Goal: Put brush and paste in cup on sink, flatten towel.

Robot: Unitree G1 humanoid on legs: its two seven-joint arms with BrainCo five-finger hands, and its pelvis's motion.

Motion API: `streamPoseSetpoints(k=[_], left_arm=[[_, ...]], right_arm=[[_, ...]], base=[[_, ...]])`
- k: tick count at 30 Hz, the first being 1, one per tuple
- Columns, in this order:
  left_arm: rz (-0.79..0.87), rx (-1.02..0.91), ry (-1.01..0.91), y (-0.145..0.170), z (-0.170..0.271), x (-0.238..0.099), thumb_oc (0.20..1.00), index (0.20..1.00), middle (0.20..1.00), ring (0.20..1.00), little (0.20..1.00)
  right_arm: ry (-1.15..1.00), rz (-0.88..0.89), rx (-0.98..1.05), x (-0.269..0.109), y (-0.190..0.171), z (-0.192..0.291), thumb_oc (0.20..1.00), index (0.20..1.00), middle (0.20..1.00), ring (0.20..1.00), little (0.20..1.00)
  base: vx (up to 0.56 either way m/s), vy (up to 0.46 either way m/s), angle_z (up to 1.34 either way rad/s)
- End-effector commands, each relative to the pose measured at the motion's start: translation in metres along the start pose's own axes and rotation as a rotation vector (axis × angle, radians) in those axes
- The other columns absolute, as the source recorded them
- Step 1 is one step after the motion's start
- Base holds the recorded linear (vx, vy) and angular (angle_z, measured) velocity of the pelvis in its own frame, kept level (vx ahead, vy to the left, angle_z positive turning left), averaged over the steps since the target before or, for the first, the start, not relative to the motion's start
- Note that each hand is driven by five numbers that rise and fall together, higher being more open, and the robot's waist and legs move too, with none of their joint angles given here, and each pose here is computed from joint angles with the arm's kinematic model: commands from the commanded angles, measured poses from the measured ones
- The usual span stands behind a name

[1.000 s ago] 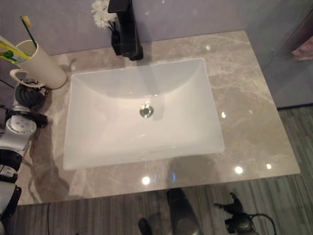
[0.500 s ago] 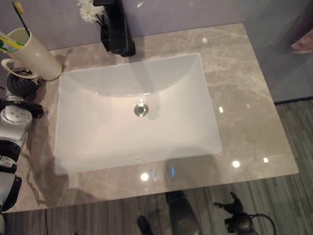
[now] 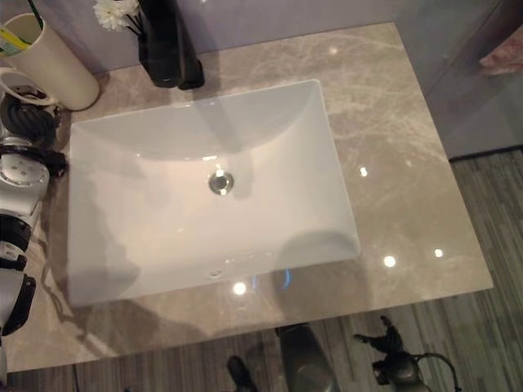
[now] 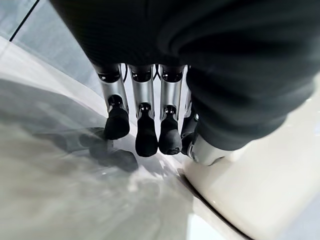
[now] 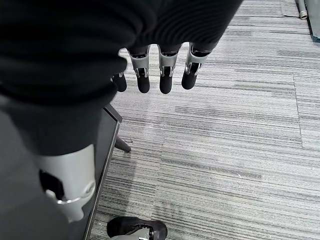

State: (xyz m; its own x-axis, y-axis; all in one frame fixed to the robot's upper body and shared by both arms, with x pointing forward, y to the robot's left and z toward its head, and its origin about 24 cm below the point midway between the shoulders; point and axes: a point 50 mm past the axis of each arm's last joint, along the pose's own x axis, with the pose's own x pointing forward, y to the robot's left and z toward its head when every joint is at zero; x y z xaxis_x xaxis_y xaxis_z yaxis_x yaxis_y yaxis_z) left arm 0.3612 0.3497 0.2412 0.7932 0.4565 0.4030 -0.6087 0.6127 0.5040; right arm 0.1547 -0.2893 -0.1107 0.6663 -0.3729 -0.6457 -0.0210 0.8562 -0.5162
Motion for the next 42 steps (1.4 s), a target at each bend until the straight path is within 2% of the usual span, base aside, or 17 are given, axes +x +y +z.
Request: streamPoseSetpoints(k=[1,7,9,18,26,37,41,42], left_arm=[[0.032,-0.058,0.019,-0.005,0.005,0.003,0.2,0.2,0.2,0.2,0.2],[0.024,-0.032,-0.001,-0.006,0.011,0.005,0.2,0.2,0.2,0.2,0.2],[0.015,0.032,-0.059,-0.003,0.021,0.008,0.2,0.2,0.2,0.2,0.2],[0.014,0.009,-0.127,-0.01,0.044,0.012,0.2,0.2,0.2,0.2,0.2],[0.006,0.019,-0.119,-0.019,0.045,0.011,0.2,0.2,0.2,0.2,0.2],[0.037,0.048,-0.059,-0.02,0.035,0.011,0.2,0.2,0.2,0.2,0.2],[-0.026,0.145,-0.024,-0.03,0.017,0.002,0.2,0.2,0.2,0.2,0.2],[-0.046,0.121,0.017,-0.032,-0.001,-0.006,0.2,0.2,0.2,0.2,0.2]], right_arm=[[0.016,-0.022,0.017,-0.005,0.001,-0.011,1.0,1.0,1.0,1.0,1.0],[-0.001,-0.025,0.024,-0.004,0.001,-0.007,1.0,1.0,1.0,1.0,1.0],[-0.032,-0.027,0.022,-0.003,-0.001,0.0,1.0,1.0,1.0,1.0,1.0],[-0.048,-0.024,0.028,-0.004,0.001,0.001,1.0,1.0,1.0,1.0,1.0],[-0.039,-0.023,0.02,-0.005,0.002,-0.001,1.0,1.0,1.0,1.0,1.0],[-0.019,-0.032,-0.007,-0.004,0.0,-0.004,1.0,1.0,1.0,1.0,1.0],[0.061,-0.044,-0.06,-0.004,-0.008,-0.018,1.0,1.0,1.0,1.0,1.0],[0.101,-0.043,-0.077,-0.004,-0.01,-0.024,1.0,1.0,1.0,1.0,1.0]], base=[[0.02,-0.036,0.03],[0.02,-0.028,0.04],[0.01,-0.013,0.03],[0.01,-0.016,0.0],[0.0,-0.002,0.01],[-0.01,0.001,-0.01],[-0.07,0.013,0.05],[-0.09,0.063,0.21]])
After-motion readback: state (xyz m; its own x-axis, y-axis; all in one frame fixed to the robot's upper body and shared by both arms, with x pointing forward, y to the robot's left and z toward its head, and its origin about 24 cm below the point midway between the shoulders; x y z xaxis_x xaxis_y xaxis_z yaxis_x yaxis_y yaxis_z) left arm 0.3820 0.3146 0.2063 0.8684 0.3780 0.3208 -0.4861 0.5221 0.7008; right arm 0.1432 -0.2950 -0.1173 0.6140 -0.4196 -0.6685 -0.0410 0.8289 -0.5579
